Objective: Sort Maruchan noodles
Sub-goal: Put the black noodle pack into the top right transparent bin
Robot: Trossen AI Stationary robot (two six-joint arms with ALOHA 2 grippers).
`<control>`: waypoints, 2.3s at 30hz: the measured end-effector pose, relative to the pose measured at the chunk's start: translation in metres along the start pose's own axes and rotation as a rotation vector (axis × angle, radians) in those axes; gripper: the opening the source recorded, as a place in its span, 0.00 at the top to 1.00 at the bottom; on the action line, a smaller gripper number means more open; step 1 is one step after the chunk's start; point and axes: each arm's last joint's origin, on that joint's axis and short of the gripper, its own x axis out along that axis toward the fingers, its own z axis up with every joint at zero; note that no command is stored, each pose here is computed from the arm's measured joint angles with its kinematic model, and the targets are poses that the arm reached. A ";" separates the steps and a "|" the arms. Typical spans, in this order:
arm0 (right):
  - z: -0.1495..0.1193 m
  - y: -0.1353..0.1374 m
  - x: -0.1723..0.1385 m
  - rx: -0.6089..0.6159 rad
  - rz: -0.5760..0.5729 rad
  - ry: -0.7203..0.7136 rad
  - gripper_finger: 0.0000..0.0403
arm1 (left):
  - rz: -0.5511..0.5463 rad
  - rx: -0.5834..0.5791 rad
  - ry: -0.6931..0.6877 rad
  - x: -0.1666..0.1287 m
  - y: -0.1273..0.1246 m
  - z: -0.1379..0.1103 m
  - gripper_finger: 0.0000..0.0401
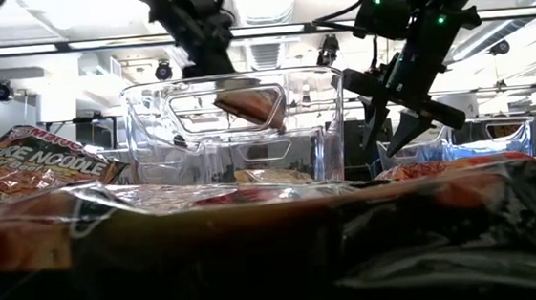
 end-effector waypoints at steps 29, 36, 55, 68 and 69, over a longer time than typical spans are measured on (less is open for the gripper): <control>0.000 0.000 0.000 0.000 0.001 0.000 0.55 | 0.016 -0.214 -0.323 -0.072 -0.030 -0.130 0.77; 0.000 0.000 0.000 0.001 0.001 0.000 0.55 | -0.001 -0.215 -0.347 -0.078 -0.035 -0.145 0.77; 0.000 0.000 0.000 0.000 0.001 0.000 0.55 | -0.071 -0.133 -0.344 -0.066 -0.057 -0.140 0.77; 0.000 0.000 0.000 0.001 0.000 0.000 0.55 | -0.095 -0.107 -0.324 -0.061 -0.064 -0.140 0.77; 0.000 0.000 0.000 0.000 0.000 0.000 0.55 | -0.095 -0.108 -0.323 -0.061 -0.064 -0.140 0.77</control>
